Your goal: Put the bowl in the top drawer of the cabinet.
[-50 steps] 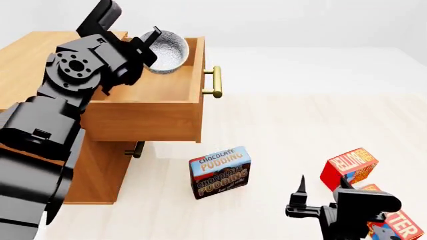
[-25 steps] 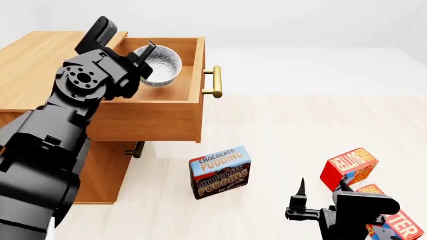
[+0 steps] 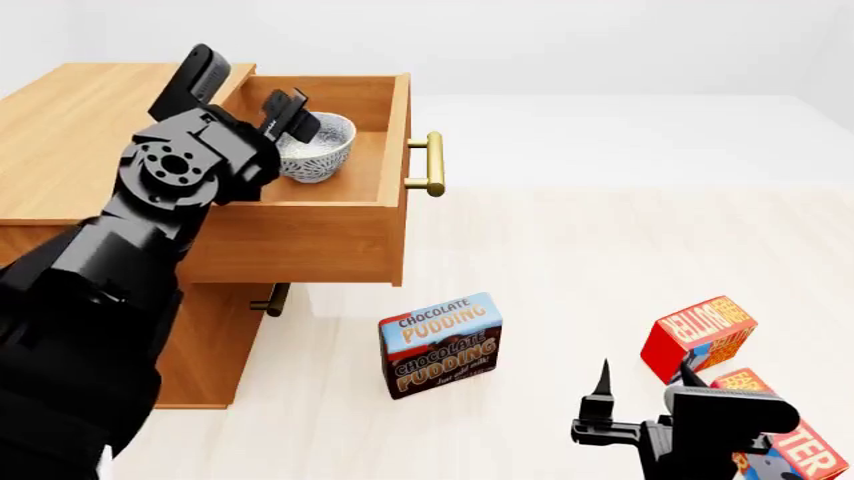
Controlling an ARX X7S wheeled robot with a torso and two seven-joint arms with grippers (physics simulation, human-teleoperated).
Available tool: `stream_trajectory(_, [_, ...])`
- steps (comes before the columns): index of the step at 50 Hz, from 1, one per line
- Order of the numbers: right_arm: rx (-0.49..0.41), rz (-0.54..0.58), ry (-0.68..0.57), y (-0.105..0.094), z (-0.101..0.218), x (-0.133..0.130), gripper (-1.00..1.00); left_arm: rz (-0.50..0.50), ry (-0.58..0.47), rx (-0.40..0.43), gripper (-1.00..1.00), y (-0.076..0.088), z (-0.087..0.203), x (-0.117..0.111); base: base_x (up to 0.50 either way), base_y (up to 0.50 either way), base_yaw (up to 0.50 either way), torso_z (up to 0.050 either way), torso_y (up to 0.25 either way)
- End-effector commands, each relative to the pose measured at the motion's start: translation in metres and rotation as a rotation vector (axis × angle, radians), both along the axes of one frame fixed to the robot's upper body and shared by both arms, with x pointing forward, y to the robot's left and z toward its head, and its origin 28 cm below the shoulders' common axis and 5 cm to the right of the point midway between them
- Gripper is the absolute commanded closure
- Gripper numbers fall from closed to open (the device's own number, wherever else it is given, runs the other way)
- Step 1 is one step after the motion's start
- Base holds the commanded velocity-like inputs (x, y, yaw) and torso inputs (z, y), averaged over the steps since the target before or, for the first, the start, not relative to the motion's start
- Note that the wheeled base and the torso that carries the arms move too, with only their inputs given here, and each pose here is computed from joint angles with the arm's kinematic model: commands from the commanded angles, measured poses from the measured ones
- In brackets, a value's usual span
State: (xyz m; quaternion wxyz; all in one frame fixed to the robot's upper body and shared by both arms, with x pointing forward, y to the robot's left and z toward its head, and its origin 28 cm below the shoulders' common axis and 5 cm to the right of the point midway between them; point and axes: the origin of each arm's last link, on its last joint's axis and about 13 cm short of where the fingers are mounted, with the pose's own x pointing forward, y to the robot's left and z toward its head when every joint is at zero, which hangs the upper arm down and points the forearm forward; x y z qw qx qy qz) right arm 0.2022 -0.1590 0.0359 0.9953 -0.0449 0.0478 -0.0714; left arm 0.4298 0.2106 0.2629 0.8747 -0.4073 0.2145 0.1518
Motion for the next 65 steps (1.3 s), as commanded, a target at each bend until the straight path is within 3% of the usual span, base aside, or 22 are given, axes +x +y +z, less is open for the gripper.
stream_trajectory(1, [-0.003, 0.001, 0.004, 0.0, -0.001, 0.001, -1.0, 0.016, -0.007, -0.004, -1.0, 0.003, 0.003, 0.0, 0.0, 0.0, 0.0, 0.0, 0.0])
stream_trajectory(12, [-0.002, -0.002, 0.004, 0.0, -0.002, 0.0, -1.0, 0.041, -0.054, 0.01, -1.0, 0.01, 0.014, 0.0, 0.0, 0.0, 0.0, 0.0, 0.0])
stream_trajectory(21, [-0.003, 0.003, 0.009, -0.001, -0.003, 0.001, -1.0, -0.053, -0.144, 0.007, -1.0, 0.004, 0.028, -0.01, 0.0, 0.0, 0.0, 0.0, 0.0])
stream_trajectory(41, [0.003, 0.004, 0.014, 0.0, -0.005, 0.002, -1.0, -0.132, -0.289, -0.019, -1.0, -0.002, 0.054, -0.036, 0.0, 0.0, 0.0, 0.0, 0.001])
stream_trajectory(57, [0.004, 0.01, 0.005, 0.003, 0.0, 0.002, -1.0, -0.289, -0.49, -0.009, -1.0, -0.007, 0.073, -0.085, 0.0, 0.0, 0.0, 0.001, 0.0])
stream_trajectory(65, [-0.01, -0.012, -0.023, 0.003, 0.015, 0.001, -1.0, -0.398, -0.583, 0.03, -1.0, -0.007, 0.055, -0.114, 0.0, 0.0, 0.0, 0.0, 0.0])
